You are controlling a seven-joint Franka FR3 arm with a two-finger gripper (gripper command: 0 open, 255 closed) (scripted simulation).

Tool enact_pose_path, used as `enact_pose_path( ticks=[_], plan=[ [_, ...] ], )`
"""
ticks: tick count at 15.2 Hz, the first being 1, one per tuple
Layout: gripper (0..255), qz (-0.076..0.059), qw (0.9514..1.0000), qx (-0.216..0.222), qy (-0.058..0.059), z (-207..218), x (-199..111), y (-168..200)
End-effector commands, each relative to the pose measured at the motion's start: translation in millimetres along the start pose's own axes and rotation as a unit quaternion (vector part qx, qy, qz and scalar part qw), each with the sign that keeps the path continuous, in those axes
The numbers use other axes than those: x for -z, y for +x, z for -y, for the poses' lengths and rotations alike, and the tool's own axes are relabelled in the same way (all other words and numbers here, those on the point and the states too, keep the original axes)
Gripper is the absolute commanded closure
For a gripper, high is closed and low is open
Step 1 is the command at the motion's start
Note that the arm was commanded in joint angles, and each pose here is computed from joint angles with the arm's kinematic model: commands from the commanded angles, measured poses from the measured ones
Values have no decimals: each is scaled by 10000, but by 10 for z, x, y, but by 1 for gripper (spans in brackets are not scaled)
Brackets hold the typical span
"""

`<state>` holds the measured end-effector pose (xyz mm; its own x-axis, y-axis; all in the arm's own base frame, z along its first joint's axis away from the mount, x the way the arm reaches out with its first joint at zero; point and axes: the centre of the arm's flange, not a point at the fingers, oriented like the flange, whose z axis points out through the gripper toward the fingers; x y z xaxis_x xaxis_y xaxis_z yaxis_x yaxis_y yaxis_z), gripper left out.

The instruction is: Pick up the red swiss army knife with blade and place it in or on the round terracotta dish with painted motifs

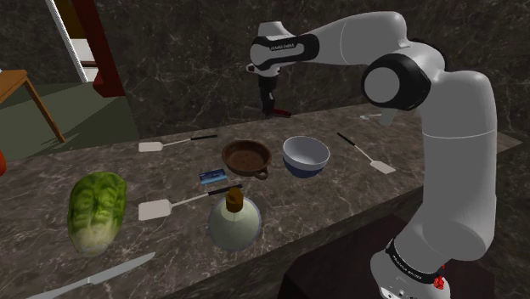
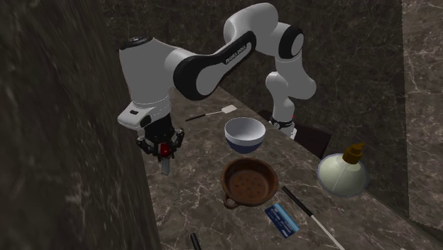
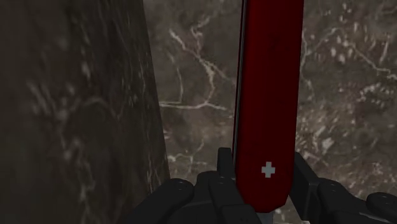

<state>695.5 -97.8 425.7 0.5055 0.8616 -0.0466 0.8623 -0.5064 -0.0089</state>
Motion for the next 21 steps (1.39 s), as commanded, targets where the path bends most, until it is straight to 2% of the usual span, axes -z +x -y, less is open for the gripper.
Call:
enact_pose_path(
  ticks=[1, 7, 21],
  plan=[
    [255, 1, 10000, 0, 2, 5, 107, -1],
    [255, 1, 10000, 0, 2, 8, 423, -16],
    [255, 1, 10000, 0, 2, 1595, 467, 929]
  ],
)
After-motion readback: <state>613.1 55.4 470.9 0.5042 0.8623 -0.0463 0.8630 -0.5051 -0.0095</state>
